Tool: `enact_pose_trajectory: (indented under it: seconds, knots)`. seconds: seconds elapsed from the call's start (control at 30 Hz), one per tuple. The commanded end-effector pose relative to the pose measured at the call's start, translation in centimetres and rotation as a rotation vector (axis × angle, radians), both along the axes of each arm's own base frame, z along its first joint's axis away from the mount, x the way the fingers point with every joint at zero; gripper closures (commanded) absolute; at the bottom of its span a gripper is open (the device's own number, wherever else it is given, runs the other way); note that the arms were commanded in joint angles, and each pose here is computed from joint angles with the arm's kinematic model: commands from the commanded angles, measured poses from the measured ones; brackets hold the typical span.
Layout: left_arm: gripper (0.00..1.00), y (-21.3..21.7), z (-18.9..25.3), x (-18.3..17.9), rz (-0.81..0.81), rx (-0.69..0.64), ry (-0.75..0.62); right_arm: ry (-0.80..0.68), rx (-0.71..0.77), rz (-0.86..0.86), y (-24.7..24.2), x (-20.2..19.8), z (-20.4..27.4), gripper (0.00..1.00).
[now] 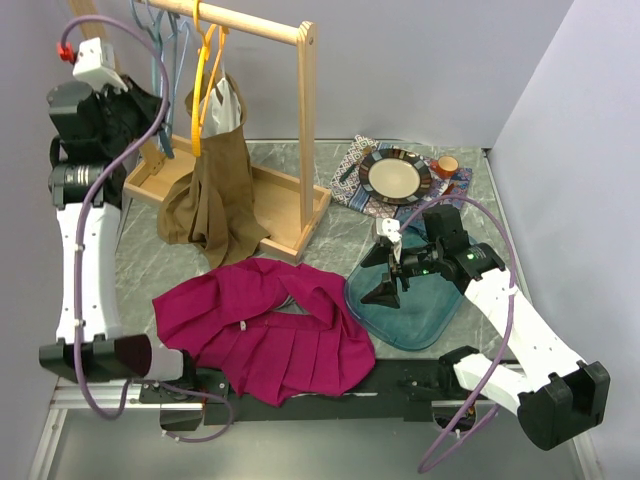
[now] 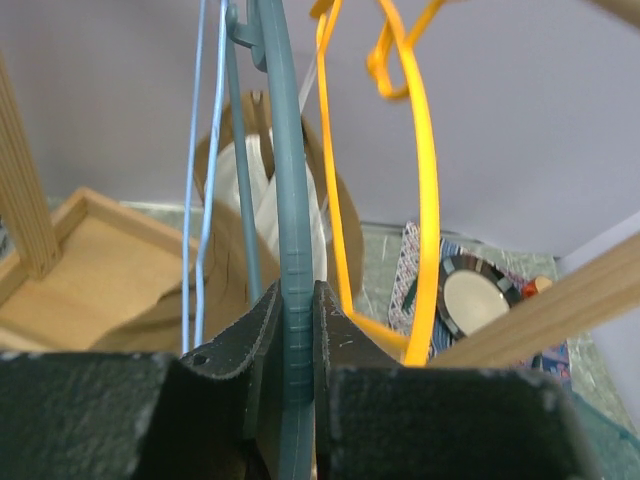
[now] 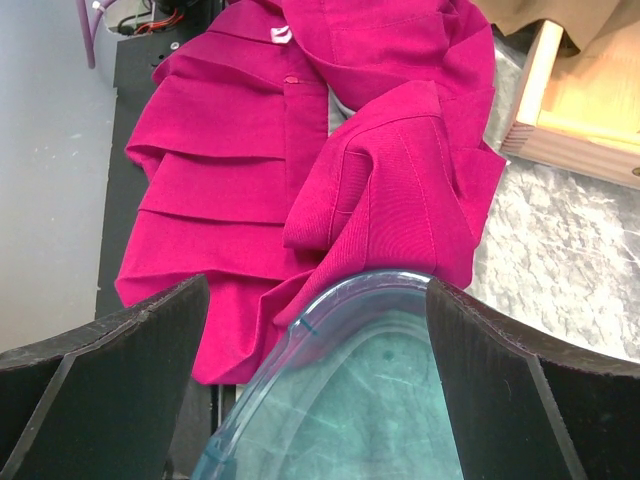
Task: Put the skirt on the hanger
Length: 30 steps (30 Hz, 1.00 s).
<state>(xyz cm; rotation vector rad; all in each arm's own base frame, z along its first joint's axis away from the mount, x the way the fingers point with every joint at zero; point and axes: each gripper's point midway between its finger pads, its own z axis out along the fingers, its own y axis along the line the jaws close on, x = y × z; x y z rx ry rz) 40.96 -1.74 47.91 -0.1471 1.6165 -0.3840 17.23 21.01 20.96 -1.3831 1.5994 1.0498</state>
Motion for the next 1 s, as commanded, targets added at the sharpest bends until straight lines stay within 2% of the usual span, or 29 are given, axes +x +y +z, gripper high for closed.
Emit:
enact_pose_trajectory:
  seconds: [0.0,0.13,0.17,0.23,0.27,0.57,0.77,0.97]
  knots:
    - [0.99,-0.1,3.0,-4.1,0.016,0.01,-0.115,-0.028,0.017,0.01,0.1,0.2,0.8,0.04]
    - [0.99,-0.2,2.2,-7.4,0.032,0.001,-0.117,-0.027,0.017,0.014,0.1,0.1,0.9,0.05]
    - [0.99,-0.3,2.8,-9.3,0.04,-0.002,-0.143,-0.027,0.016,0.016,0.0,0.1,0.8,0.05]
    - [0.99,-0.2,1.7,-10.7,0.054,-0.009,-0.129,-0.023,0.015,0.018,0.0,0.0,0.8,0.05]
    - [0.99,-0.2,2.5,-12.8,0.069,-0.018,-0.167,-0.029,0.014,0.025,0.0,0.0,0.7,0.04]
    - [0.99,-1.5,-0.4,-21.8,0.057,-0.098,-0.206,-0.08,-0.009,0.089,-0.7,-1.0,0.1,0.03]
    - [0.99,-1.8,-2.4,-26.3,0.061,-0.127,-0.22,-0.113,-0.082,0.129,-1.6,-1.3,2.3,0.02]
    - [0.99,-1.3,-4.1,-29.2,0.09,-0.14,-0.237,-0.166,-0.152,0.041,-2.4,0.5,5.3,0.0]
